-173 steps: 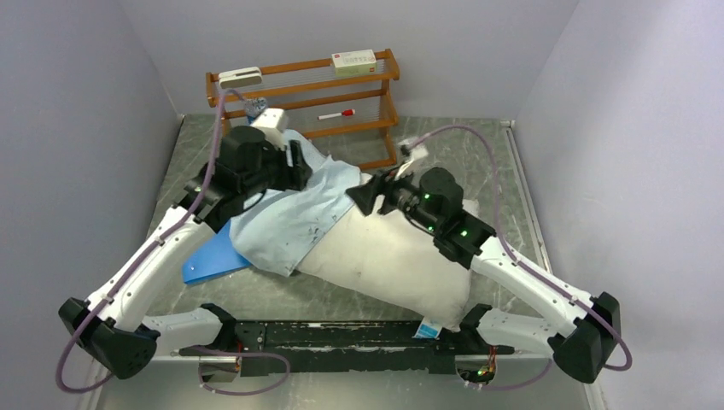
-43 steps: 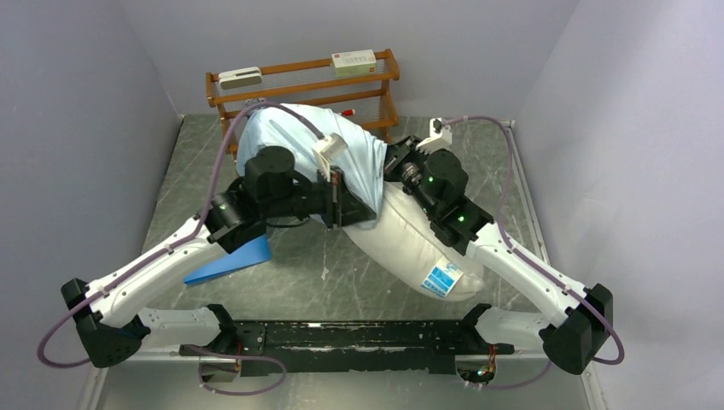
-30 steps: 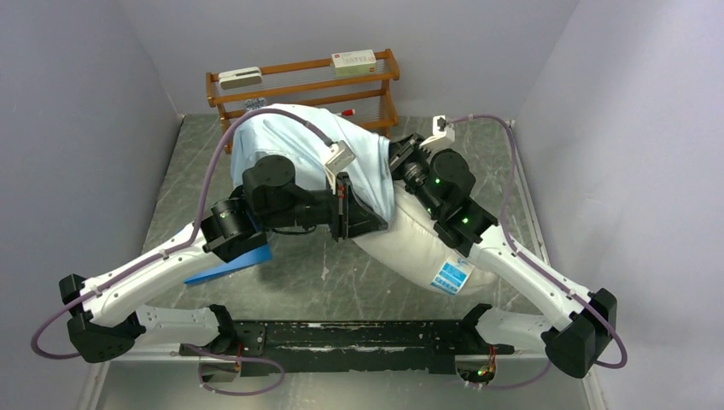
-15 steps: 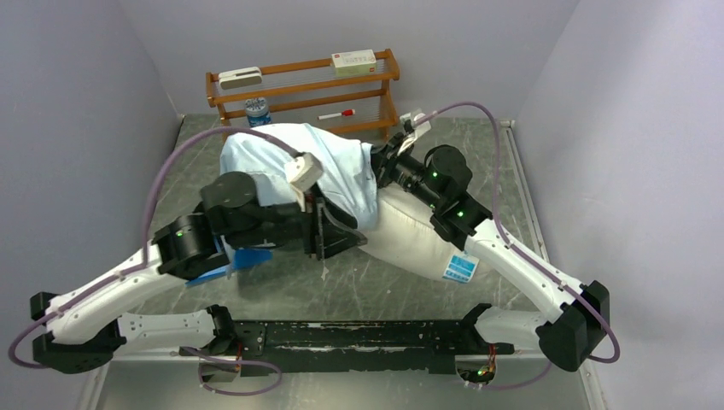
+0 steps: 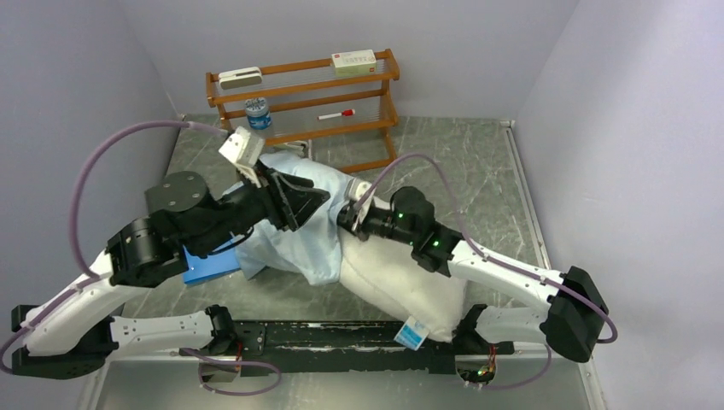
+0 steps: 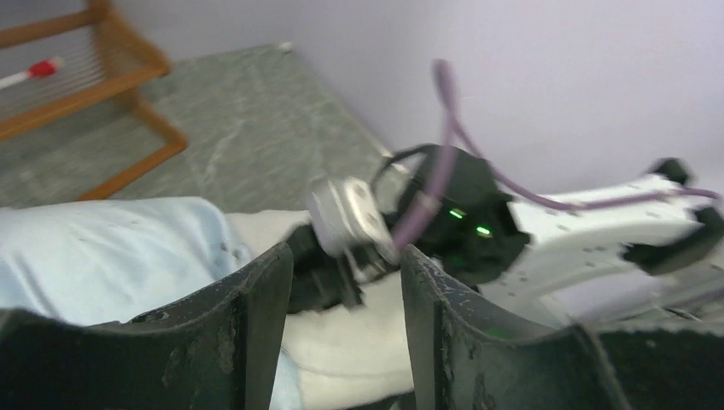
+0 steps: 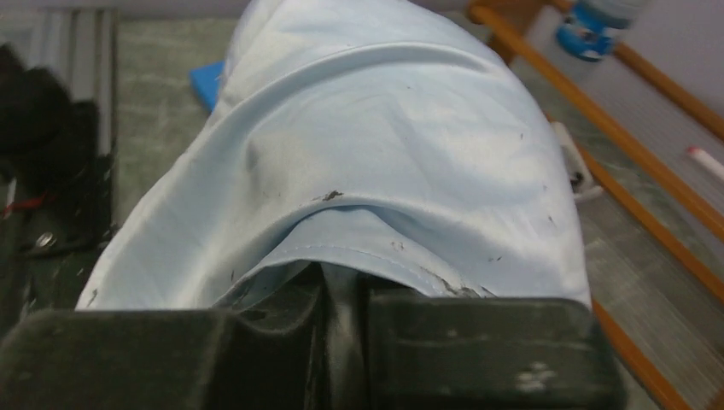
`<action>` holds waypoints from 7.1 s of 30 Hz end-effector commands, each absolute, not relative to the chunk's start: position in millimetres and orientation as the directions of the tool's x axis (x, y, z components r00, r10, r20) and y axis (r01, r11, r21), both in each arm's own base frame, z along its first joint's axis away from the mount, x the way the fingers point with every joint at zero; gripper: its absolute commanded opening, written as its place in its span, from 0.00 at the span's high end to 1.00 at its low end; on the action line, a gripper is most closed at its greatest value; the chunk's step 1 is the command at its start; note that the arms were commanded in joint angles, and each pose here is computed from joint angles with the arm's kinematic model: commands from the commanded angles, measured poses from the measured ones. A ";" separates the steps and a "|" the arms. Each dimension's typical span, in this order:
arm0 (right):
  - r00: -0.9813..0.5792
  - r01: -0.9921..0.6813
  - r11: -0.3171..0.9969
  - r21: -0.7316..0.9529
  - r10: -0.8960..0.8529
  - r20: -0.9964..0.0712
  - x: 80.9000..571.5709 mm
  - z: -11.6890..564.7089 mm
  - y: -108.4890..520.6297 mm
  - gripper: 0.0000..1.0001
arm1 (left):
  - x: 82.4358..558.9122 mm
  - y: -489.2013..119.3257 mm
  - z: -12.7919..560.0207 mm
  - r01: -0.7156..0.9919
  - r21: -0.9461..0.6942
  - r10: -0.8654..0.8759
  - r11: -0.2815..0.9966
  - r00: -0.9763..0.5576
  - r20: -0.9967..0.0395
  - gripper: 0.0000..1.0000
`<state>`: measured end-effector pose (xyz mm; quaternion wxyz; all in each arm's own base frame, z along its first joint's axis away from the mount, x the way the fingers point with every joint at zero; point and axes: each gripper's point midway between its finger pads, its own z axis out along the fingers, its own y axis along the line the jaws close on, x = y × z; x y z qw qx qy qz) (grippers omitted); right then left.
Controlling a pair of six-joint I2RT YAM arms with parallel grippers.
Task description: Put the pillow into the pillowcase
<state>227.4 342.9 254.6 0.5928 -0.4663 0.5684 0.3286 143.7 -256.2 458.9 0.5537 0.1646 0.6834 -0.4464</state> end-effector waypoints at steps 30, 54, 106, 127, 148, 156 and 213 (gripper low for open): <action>-0.639 -0.646 0.584 0.491 -0.064 -0.766 257.6 220.6 238.0 0.02 | 263.3 -291.4 285.7 0.510 -0.106 0.188 0.854 -0.491 -0.851 0.33; -0.814 -0.542 0.522 0.658 -0.132 -0.566 234.1 122.9 247.2 0.13 | 274.1 -280.1 184.4 0.469 0.163 0.426 0.868 -0.536 -0.728 0.59; -0.467 -0.349 0.643 0.681 0.511 -0.722 317.5 242.5 255.4 0.63 | 189.5 -357.9 344.4 0.753 -0.364 -0.030 0.548 -0.417 -0.909 0.52; -0.384 -0.493 0.749 0.443 0.269 -0.883 270.9 308.2 238.2 0.26 | 267.8 -231.2 287.3 0.438 -0.356 -0.036 0.825 -0.588 -0.808 0.38; 0.158 -0.906 0.230 -0.356 -0.596 -0.787 119.2 215.0 343.8 0.24 | 270.8 -161.4 262.9 0.294 -0.469 -0.193 0.832 -0.640 -0.743 0.39; 0.185 -0.816 0.249 -0.521 -0.741 -0.645 101.3 191.1 316.0 0.19 | 266.7 -161.8 263.8 0.334 -0.448 -0.156 0.829 -0.631 -0.760 0.40; -0.340 -0.675 0.690 0.260 0.021 -0.940 232.1 278.9 288.8 1.00 | 262.7 -135.7 405.6 0.446 -0.214 -0.066 0.869 -0.323 -0.944 0.51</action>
